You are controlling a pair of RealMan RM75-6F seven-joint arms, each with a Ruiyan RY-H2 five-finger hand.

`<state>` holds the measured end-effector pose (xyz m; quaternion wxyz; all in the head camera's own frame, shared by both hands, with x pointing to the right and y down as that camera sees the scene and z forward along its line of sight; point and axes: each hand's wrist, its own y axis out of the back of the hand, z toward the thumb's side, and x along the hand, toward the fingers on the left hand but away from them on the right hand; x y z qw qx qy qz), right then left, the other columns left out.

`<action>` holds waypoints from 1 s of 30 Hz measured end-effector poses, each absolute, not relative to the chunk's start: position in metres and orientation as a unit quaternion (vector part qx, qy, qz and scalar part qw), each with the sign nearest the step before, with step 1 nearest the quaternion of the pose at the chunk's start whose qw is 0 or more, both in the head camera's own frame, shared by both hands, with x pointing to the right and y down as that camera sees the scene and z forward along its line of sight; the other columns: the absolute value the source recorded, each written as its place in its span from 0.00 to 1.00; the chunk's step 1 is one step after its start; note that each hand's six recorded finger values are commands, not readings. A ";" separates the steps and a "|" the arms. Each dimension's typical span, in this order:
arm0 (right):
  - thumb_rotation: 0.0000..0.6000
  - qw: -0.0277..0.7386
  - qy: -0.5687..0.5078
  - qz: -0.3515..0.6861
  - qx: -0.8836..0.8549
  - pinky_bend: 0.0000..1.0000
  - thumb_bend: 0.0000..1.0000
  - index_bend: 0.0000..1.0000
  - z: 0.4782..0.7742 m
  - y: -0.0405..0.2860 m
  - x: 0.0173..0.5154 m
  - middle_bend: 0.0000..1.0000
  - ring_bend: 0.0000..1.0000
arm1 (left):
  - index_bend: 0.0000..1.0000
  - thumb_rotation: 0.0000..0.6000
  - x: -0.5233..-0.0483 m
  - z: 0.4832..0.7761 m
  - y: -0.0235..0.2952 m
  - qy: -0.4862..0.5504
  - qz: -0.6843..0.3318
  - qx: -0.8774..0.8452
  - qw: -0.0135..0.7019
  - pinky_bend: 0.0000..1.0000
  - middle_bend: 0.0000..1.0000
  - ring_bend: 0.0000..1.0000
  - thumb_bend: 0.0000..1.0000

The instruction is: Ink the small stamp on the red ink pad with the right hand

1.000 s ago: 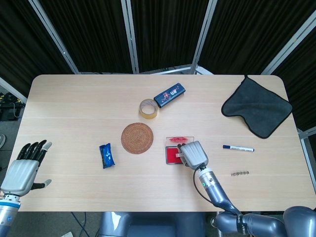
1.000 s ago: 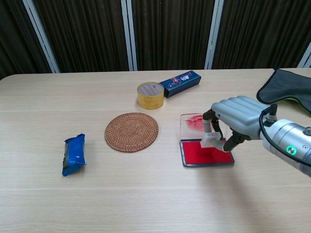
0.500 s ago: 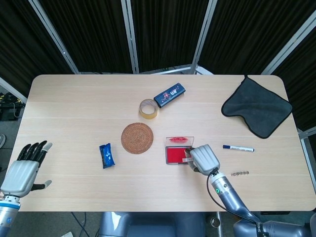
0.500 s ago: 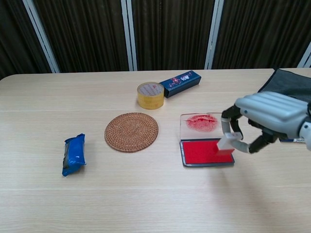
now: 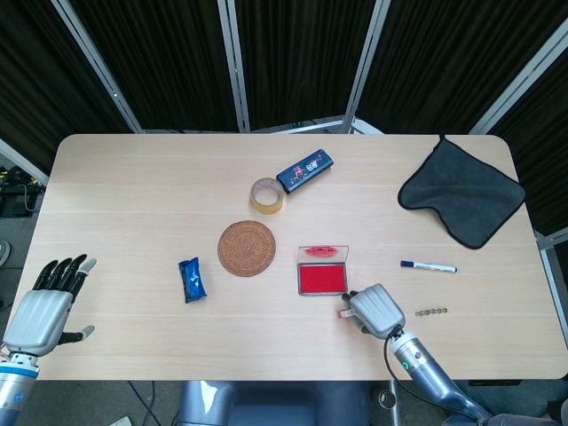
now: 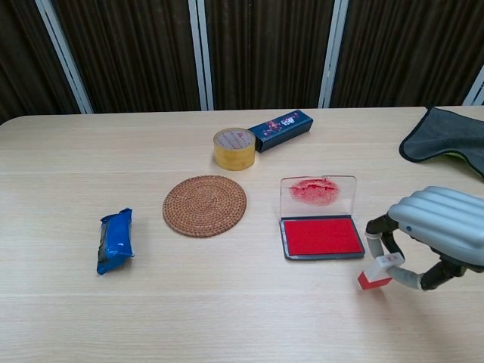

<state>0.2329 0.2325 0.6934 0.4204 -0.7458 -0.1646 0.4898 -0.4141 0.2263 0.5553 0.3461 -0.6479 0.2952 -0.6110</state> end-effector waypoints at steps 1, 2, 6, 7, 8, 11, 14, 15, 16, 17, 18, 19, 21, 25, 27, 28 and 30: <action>1.00 0.420 -0.164 0.491 -0.746 1.00 0.41 0.56 0.695 0.233 0.234 0.58 1.00 | 0.00 1.00 -0.414 0.555 0.226 0.295 -0.611 -0.648 0.346 0.00 0.00 0.00 0.00; 1.00 0.419 -0.163 0.492 -0.745 1.00 0.41 0.56 0.696 0.234 0.235 0.58 1.00 | 0.00 1.00 -0.414 0.555 0.226 0.295 -0.611 -0.648 0.346 0.00 0.00 0.00 0.00; 1.00 0.418 -0.158 0.496 -0.745 1.00 0.41 0.53 0.701 0.238 0.237 0.57 1.00 | 0.00 1.00 -0.415 0.556 0.226 0.295 -0.611 -0.648 0.346 0.00 0.00 0.00 0.00; 1.00 0.418 -0.158 0.496 -0.745 1.00 0.41 0.51 0.701 0.239 0.237 0.57 1.00 | 0.00 1.00 -0.415 0.556 0.226 0.295 -0.611 -0.648 0.345 0.00 0.00 0.00 0.00; 1.00 0.417 -0.158 0.497 -0.745 1.00 0.40 0.49 0.701 0.240 0.237 0.56 1.00 | 0.00 1.00 -0.415 0.556 0.226 0.296 -0.611 -0.648 0.345 0.00 0.00 0.00 0.00; 1.00 0.415 -0.156 0.498 -0.745 1.00 0.37 0.46 0.702 0.241 0.238 0.53 1.00 | 0.00 1.00 -0.414 0.556 0.226 0.295 -0.611 -0.648 0.346 0.00 0.00 0.00 0.00; 1.00 0.416 -0.156 0.498 -0.745 1.00 0.31 0.43 0.702 0.242 0.237 0.50 1.00 | 0.00 1.00 -0.414 0.556 0.226 0.295 -0.611 -0.648 0.345 0.00 0.00 0.00 0.00; 1.00 0.416 -0.156 0.498 -0.745 1.00 0.29 0.43 0.702 0.242 0.237 0.50 1.00 | 0.00 1.00 -0.414 0.556 0.226 0.295 -0.611 -0.649 0.345 0.00 0.00 0.00 0.00; 1.00 0.415 -0.156 0.498 -0.745 1.00 0.27 0.43 0.702 0.242 0.237 0.49 1.00 | 0.00 1.00 -0.414 0.556 0.226 0.295 -0.611 -0.649 0.346 0.00 0.00 0.00 0.00; 1.00 0.416 -0.156 0.499 -0.744 1.00 0.25 0.43 0.702 0.242 0.237 0.49 1.00 | 0.00 1.00 -0.414 0.556 0.227 0.294 -0.611 -0.649 0.346 0.00 0.00 0.00 0.00; 1.00 0.416 -0.157 0.500 -0.743 1.00 0.25 0.42 0.702 0.241 0.237 0.49 1.00 | 0.00 1.00 -0.414 0.556 0.227 0.294 -0.611 -0.649 0.346 0.00 0.00 0.00 0.00; 1.00 0.416 -0.157 0.501 -0.743 1.00 0.25 0.42 0.702 0.241 0.237 0.48 1.00 | 0.00 1.00 -0.414 0.556 0.227 0.294 -0.611 -0.649 0.346 0.00 0.00 0.00 0.00; 1.00 0.416 -0.155 0.502 -0.742 1.00 0.24 0.42 0.702 0.241 0.237 0.48 1.00 | 0.00 1.00 -0.414 0.555 0.227 0.295 -0.610 -0.649 0.346 0.00 0.00 0.00 0.00; 1.00 0.416 -0.153 0.505 -0.741 1.00 0.22 0.41 0.702 0.242 0.238 0.47 1.00 | 0.00 1.00 -0.415 0.555 0.226 0.296 -0.610 -0.648 0.346 0.00 0.00 0.00 0.00; 1.00 0.415 -0.155 0.505 -0.740 1.00 0.22 0.39 0.702 0.242 0.239 0.46 1.00 | 0.00 1.00 -0.415 0.555 0.226 0.296 -0.610 -0.648 0.346 0.00 0.00 0.00 0.00; 1.00 0.415 -0.156 0.505 -0.741 1.00 0.22 0.38 0.701 0.242 0.239 0.45 1.00 | 0.00 1.00 -0.414 0.555 0.226 0.296 -0.610 -0.648 0.346 0.00 0.00 0.00 0.00; 1.00 0.415 -0.158 0.504 -0.740 1.00 0.22 0.34 0.700 0.241 0.239 0.42 1.00 | 0.00 1.00 -0.414 0.555 0.226 0.295 -0.610 -0.649 0.346 0.00 0.00 0.00 0.00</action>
